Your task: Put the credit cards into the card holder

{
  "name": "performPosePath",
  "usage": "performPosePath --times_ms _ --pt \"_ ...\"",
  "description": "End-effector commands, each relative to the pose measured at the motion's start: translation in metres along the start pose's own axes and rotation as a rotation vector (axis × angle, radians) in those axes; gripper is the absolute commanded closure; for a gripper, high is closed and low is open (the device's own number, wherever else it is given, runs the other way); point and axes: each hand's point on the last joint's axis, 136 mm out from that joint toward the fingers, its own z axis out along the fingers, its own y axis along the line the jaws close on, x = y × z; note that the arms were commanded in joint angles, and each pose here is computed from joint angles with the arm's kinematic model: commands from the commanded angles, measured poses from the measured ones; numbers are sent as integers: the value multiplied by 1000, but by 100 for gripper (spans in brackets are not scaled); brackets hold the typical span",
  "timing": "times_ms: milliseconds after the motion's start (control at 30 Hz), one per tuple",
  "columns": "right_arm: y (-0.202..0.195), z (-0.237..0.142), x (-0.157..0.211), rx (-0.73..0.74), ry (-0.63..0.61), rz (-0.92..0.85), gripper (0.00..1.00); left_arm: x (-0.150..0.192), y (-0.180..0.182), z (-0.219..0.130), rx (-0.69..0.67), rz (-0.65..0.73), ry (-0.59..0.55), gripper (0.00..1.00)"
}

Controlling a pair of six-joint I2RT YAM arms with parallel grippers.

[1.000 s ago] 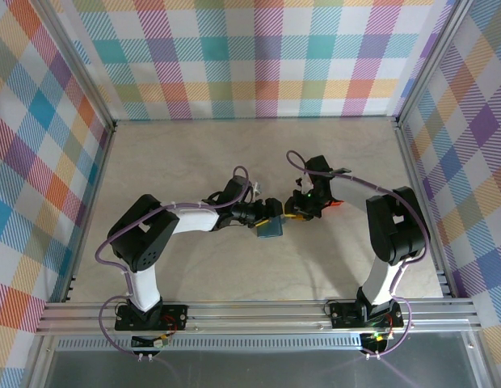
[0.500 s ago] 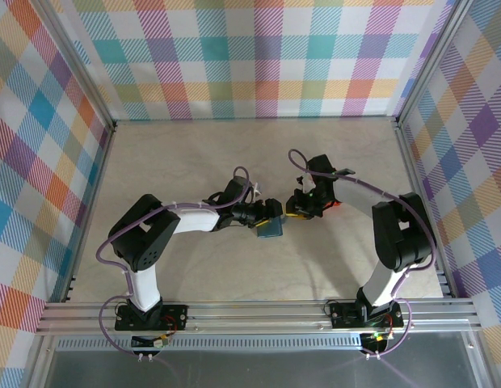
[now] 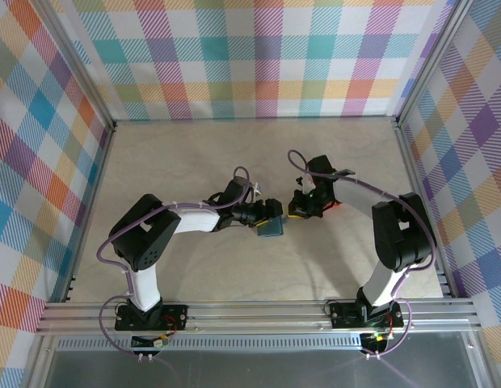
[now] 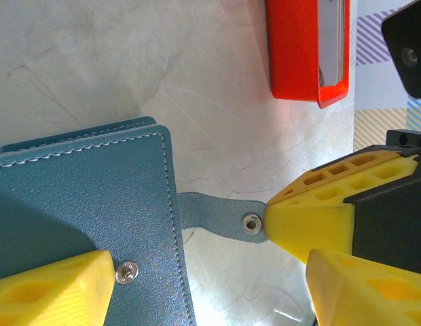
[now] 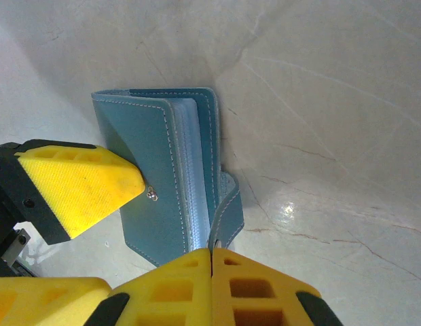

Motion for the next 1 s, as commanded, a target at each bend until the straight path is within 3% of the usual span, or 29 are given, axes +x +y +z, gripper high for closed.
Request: performPosePath --times_ms 0,333,400,467,700,967 --pt "-2 1 4 -8 15 -14 100 2 15 -13 -115 46 -17 25" --pt "-5 2 6 0 17 -8 100 -23 8 -71 -106 20 -193 34" --pt "-5 2 5 -1 14 -9 100 -24 16 -81 -142 1 -218 45" --pt "-5 2 6 0 17 -7 100 -21 27 -86 -201 -24 -208 63" --pt "-4 2 4 -6 15 -6 100 -10 23 -62 -143 -12 -104 91" --pt "-3 0 3 -5 10 -4 100 -8 25 -38 -149 -6 -62 100"
